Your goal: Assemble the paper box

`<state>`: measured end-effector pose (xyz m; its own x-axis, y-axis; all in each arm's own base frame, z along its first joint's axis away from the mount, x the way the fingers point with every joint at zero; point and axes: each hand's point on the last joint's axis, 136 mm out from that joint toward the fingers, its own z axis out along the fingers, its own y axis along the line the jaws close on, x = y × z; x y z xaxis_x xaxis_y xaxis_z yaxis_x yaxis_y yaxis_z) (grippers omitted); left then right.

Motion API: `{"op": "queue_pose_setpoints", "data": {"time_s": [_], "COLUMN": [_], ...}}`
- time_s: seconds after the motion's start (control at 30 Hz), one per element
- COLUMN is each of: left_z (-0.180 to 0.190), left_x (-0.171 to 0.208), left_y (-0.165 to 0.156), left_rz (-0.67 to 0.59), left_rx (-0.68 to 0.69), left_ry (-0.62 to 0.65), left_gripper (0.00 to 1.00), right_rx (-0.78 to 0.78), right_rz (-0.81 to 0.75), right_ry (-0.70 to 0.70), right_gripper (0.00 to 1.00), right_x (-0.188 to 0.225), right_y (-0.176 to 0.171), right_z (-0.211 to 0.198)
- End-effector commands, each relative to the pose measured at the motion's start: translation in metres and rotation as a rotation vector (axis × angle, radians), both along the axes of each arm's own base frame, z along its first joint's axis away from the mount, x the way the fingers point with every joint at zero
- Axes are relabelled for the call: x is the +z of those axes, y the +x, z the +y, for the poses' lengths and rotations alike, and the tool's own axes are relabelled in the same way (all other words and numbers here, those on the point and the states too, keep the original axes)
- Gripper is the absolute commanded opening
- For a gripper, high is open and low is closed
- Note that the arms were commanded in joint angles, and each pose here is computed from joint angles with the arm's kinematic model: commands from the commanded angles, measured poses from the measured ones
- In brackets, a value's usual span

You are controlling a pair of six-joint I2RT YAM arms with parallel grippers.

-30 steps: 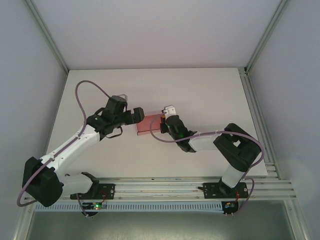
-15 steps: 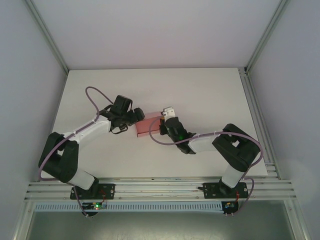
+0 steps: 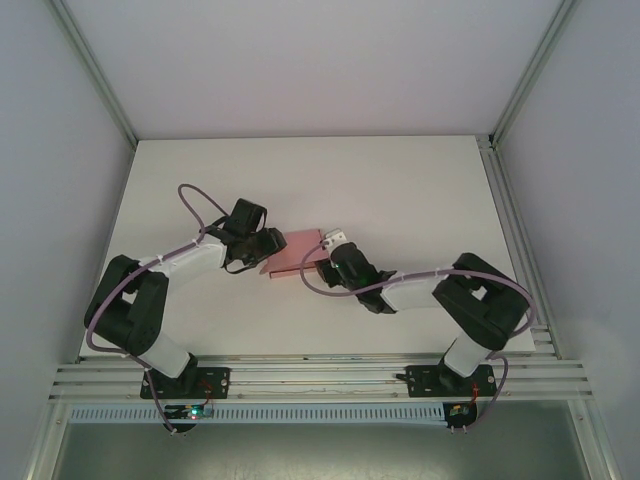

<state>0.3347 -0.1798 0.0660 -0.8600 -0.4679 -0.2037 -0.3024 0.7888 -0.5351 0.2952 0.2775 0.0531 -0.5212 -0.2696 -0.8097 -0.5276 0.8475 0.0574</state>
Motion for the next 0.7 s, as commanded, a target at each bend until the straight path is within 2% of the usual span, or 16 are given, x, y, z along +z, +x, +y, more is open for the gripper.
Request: {"op": "queue_pose_setpoints", "data": {"time_s": [0.0, 0.07, 0.1, 0.27, 0.37, 0.47, 0.57, 0.67], "left_z": [0.013, 0.015, 0.016, 0.015, 0.013, 0.011, 0.007, 0.002], "left_x": [-0.027, -0.03, -0.031, -0.032, -0.034, -0.038, -0.044, -0.048], "left_y": [-0.013, -0.015, -0.016, -0.015, -0.015, -0.016, -0.02, -0.02], "left_rz": [0.064, 0.068, 0.071, 0.061, 0.062, 0.061, 0.073, 0.069], "left_rx": [0.015, 0.01, 0.01, -0.005, -0.019, -0.039, -0.071, -0.091], "left_ry": [0.051, 0.059, 0.062, 0.065, 0.067, 0.059, 0.041, 0.018], "left_gripper": [0.54, 0.54, 0.54, 0.54, 0.53, 0.51, 0.49, 0.49], "right_rx": [0.165, 0.203, 0.23, 0.337, 0.232, 0.044, -0.046, -0.056], "right_rz": [0.067, 0.07, 0.065, -0.018, -0.086, -0.127, -0.085, -0.005], "right_ry": [-0.055, -0.059, -0.051, 0.021, 0.069, 0.165, 0.26, 0.271], "right_gripper": [0.61, 0.87, 0.97, 0.98, 0.98, 0.98, 0.98, 0.98], "right_x": [-0.012, -0.008, -0.004, 0.035, 0.06, 0.081, 0.097, 0.098], "right_y": [-0.034, -0.043, -0.048, -0.068, -0.057, -0.036, -0.016, 0.004], "right_z": [-0.002, -0.006, -0.007, -0.013, -0.032, -0.057, -0.065, -0.051]}}
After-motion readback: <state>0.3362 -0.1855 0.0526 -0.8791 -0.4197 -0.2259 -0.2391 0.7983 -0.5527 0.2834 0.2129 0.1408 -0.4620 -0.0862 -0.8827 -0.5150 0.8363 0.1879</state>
